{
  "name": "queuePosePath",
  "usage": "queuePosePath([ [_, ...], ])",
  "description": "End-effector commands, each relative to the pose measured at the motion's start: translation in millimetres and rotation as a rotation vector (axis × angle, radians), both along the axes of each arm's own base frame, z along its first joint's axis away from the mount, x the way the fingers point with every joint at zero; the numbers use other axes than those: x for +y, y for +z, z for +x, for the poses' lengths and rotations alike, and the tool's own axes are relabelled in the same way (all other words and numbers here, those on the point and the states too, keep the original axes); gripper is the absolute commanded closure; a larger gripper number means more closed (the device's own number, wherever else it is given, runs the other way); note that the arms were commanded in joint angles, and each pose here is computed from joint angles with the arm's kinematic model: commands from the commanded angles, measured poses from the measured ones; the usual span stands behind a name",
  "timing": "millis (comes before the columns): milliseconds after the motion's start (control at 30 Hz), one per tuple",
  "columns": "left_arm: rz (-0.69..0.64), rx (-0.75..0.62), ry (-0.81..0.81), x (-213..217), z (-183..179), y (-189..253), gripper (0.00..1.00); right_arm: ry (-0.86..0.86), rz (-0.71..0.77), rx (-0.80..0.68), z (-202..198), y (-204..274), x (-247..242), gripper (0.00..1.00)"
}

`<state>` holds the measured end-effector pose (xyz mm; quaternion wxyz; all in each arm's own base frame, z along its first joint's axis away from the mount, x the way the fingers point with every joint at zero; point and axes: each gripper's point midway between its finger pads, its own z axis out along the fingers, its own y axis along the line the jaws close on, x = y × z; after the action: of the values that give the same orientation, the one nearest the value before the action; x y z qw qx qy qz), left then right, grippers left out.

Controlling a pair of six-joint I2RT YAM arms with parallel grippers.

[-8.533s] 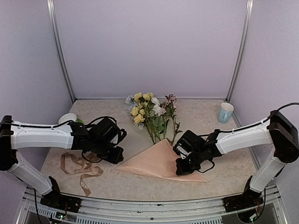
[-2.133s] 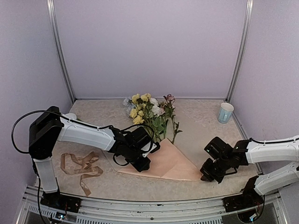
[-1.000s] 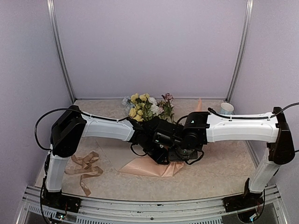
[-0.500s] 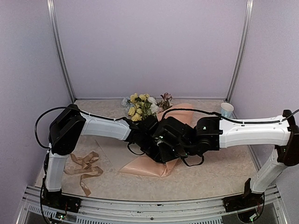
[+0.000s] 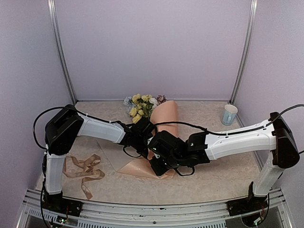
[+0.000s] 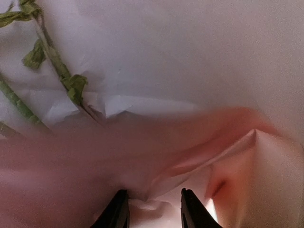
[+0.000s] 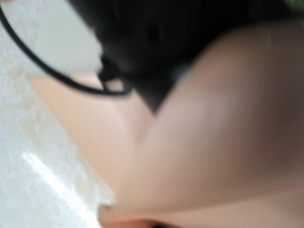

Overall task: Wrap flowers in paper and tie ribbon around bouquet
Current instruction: Fold the one-fourth-folded wrapping paper at the center of the board.

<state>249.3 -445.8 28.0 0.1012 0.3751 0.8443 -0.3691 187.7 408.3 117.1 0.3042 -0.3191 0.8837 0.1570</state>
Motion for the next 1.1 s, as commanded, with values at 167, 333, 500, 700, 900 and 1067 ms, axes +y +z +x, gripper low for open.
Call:
queuePosePath([
  [167,-0.103,-0.089,0.157,28,37,58,0.5,0.03,-0.056,-0.037,6,-23,0,1.0],
  [333,-0.227,-0.12,0.294,55,60,109,0.46,0.023,-0.109,-0.035,8,-37,-4,1.0],
  [500,-0.399,-0.189,0.386,92,64,161,0.34,0.026,-0.081,-0.04,9,-34,1,1.0],
  [700,-0.479,-0.094,0.357,102,41,157,0.23,0.057,-0.1,-0.054,11,-36,7,1.0],
  [900,-0.653,-0.065,0.462,138,34,175,0.22,0.062,-0.097,-0.05,11,-36,8,1.0],
  [1067,-0.628,-0.193,0.507,156,30,186,0.26,0.063,-0.092,-0.056,13,-35,9,1.0],
])
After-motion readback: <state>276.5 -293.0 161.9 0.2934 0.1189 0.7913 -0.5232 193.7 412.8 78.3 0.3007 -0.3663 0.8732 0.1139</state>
